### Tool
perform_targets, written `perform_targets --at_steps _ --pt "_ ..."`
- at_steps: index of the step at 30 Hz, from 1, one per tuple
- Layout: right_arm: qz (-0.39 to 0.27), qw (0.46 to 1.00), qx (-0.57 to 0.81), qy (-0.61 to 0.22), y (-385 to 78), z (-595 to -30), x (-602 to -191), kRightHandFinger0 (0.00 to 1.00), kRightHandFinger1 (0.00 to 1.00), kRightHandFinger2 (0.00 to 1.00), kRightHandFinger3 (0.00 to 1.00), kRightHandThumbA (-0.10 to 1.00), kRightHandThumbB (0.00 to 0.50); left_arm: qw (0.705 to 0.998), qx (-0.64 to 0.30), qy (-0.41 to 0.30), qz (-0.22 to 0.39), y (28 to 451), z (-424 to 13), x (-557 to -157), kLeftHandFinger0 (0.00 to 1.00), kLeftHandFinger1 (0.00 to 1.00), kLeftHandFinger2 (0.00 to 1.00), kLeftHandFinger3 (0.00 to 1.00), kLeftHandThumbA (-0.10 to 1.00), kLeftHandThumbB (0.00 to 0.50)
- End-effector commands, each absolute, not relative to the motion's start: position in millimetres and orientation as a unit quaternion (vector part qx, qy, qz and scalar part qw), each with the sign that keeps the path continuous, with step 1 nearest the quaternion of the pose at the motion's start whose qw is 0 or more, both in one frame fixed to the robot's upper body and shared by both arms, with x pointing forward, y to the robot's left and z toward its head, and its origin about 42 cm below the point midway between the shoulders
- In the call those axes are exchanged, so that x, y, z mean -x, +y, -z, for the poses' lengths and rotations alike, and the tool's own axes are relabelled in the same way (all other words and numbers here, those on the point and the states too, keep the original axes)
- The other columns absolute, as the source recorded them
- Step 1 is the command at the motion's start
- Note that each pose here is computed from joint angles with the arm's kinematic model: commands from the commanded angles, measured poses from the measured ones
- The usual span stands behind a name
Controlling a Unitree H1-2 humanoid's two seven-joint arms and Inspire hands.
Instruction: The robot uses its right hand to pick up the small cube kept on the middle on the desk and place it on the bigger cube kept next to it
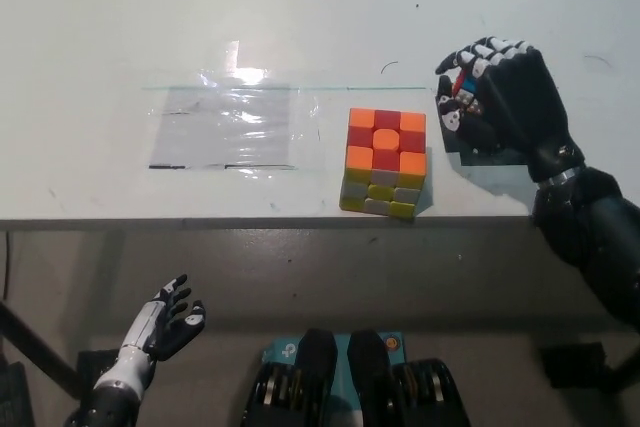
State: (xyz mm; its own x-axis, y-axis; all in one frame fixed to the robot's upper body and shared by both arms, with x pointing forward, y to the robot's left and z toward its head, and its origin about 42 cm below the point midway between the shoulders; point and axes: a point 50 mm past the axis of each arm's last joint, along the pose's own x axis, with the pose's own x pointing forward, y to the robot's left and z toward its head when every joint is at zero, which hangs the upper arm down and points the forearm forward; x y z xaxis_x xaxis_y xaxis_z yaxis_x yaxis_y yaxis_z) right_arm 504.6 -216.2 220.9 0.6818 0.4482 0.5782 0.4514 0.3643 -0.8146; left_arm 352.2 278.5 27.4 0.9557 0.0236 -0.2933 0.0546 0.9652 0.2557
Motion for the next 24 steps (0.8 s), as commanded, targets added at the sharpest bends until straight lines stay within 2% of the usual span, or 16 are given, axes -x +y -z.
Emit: perform_targets --at_steps 1,4,5,7,9,10,11,13,14,18,21,23,24 --pt "0.010 0.693 0.551 -0.466 -209 -282 -518 0.00 0.04 0.50 0.50 -0.10 0.350 0.982 -0.141 0.123 -0.003 285 -38 -357 1.00 1.00 1.00 1.00 0.36 0.247" --pt "0.011 0.687 0.547 -0.478 -200 -291 -515 0.00 0.04 0.50 0.51 -0.10 0.391 0.982 -0.138 0.126 -0.002 286 -36 -356 1.00 1.00 1.00 1.00 0.36 0.251" --pt "0.009 0.686 0.544 -0.483 -195 -296 -513 0.00 0.05 0.52 0.52 -0.10 0.378 0.982 -0.143 0.125 -0.002 286 -36 -356 1.00 1.00 1.00 1.00 0.37 0.254" --pt "0.003 0.692 0.534 -0.486 -188 -300 -509 0.00 0.07 0.56 0.53 -0.10 0.315 0.981 -0.144 0.127 -0.003 287 -36 -355 1.00 1.00 1.00 1.00 0.36 0.246" --pt "0.000 0.695 0.530 -0.486 -184 -302 -505 0.00 0.08 0.58 0.54 -0.10 0.301 0.981 -0.142 0.129 -0.003 286 -35 -355 1.00 1.00 1.00 1.00 0.35 0.246" --pt "-0.005 0.697 0.522 -0.491 -176 -305 -500 0.00 0.08 0.58 0.53 -0.10 0.314 0.982 -0.141 0.129 -0.003 286 -35 -355 1.00 1.00 1.00 1.00 0.35 0.251" --pt "-0.005 0.696 0.519 -0.496 -172 -305 -496 0.00 0.07 0.59 0.53 -0.10 0.386 0.982 -0.136 0.130 -0.003 286 -35 -354 1.00 1.00 1.00 1.00 0.35 0.250" --pt "-0.006 0.694 0.517 -0.501 -166 -303 -491 0.00 0.06 0.59 0.53 -0.10 0.400 0.981 -0.135 0.136 -0.004 287 -34 -353 1.00 1.00 1.00 1.00 0.36 0.256" --pt "-0.019 0.703 0.503 -0.503 -154 -300 -485 0.00 0.04 0.58 0.52 -0.10 0.307 0.982 -0.137 0.133 -0.004 286 -34 -353 1.00 1.00 1.00 1.00 0.36 0.263" --pt "-0.032 0.711 0.492 -0.501 -143 -296 -476 0.00 0.03 0.51 0.51 -0.10 0.294 0.980 -0.143 0.135 -0.001 286 -34 -353 1.00 1.00 1.00 1.00 0.36 0.254" --pt "-0.042 0.714 0.483 -0.505 -136 -289 -473 0.00 0.02 0.50 0.50 -0.10 0.317 0.981 -0.139 0.135 -0.002 285 -34 -354 1.00 1.00 1.00 1.00 0.35 0.266" --pt "-0.045 0.712 0.486 -0.504 -134 -287 -473 0.00 0.01 0.50 0.51 -0.10 0.310 0.981 -0.140 0.135 -0.003 285 -34 -354 1.00 1.00 1.00 1.00 0.35 0.265" --pt "-0.046 0.713 0.488 -0.501 -132 -285 -473 0.00 0.02 0.48 0.52 -0.10 0.331 0.981 -0.137 0.135 -0.002 285 -34 -354 1.00 1.00 1.00 1.00 0.34 0.259"
